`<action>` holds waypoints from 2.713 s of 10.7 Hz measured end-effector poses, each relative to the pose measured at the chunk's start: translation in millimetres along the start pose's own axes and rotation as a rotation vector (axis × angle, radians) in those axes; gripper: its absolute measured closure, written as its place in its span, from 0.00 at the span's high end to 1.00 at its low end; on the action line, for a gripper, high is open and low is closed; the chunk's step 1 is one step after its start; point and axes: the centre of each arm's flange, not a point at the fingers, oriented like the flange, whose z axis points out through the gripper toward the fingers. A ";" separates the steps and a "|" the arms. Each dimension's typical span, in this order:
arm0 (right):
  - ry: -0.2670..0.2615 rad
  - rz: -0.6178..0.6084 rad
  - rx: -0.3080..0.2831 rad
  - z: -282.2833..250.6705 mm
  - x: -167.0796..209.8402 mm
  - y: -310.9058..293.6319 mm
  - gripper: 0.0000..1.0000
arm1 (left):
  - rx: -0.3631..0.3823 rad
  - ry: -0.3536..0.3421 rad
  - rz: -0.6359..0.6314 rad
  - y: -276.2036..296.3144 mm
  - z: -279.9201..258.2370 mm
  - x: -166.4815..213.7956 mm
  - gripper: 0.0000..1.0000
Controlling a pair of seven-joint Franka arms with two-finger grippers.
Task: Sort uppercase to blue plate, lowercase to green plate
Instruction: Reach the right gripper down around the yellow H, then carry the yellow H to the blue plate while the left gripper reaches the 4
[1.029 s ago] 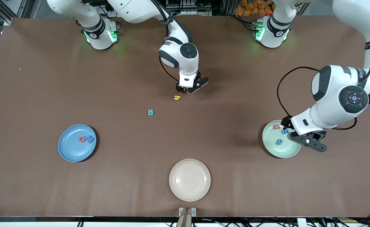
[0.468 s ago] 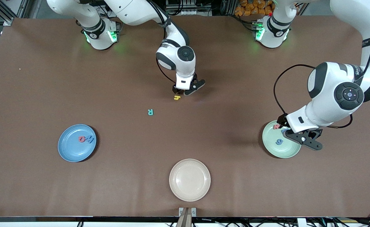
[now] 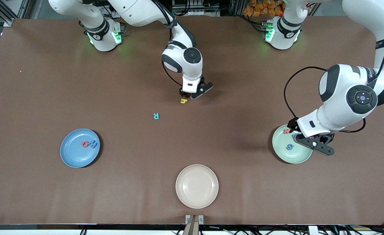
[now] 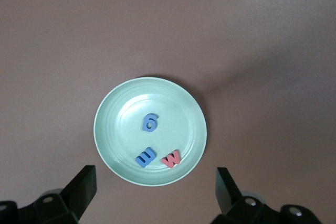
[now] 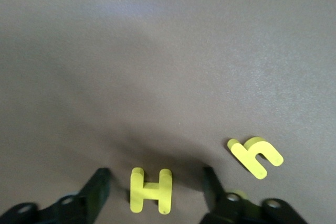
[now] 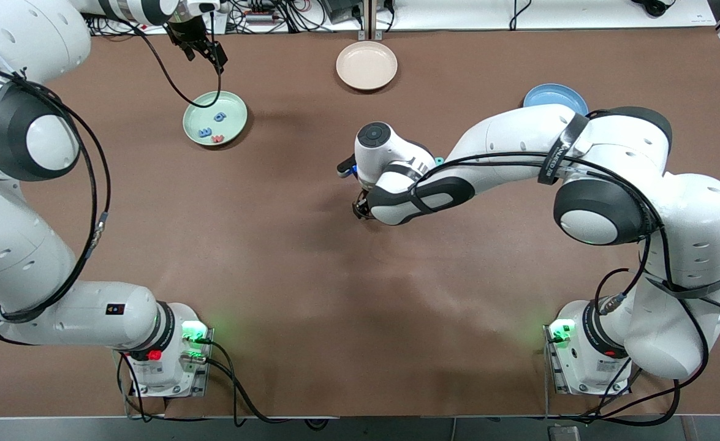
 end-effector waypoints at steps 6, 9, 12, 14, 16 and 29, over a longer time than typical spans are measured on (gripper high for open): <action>0.018 0.107 0.005 -11.6 2.9 0.2 0.33 | 0.000 0.000 0.017 12.8 -0.1 3.9 1.00; 0.069 0.235 0.019 -48.3 21.7 36.3 0.33 | -0.004 0.003 -0.052 48.9 -1.8 13.9 1.00; 0.109 0.332 0.016 -75.6 49.2 168.7 0.33 | -0.009 0.003 -0.128 113.1 -3.0 26.2 1.00; 0.130 0.321 0.002 -79.2 48.8 293.8 0.33 | -0.020 -0.004 -0.158 146.8 0.1 29.8 1.00; 0.147 0.288 -0.019 -79.9 24.7 415.2 0.33 | -0.029 -0.027 -0.170 193.7 14.7 33.2 1.00; 0.196 0.216 -0.091 -37.8 -108.9 682.9 0.57 | -0.120 0.027 0.834 489.7 138.2 8.3 1.00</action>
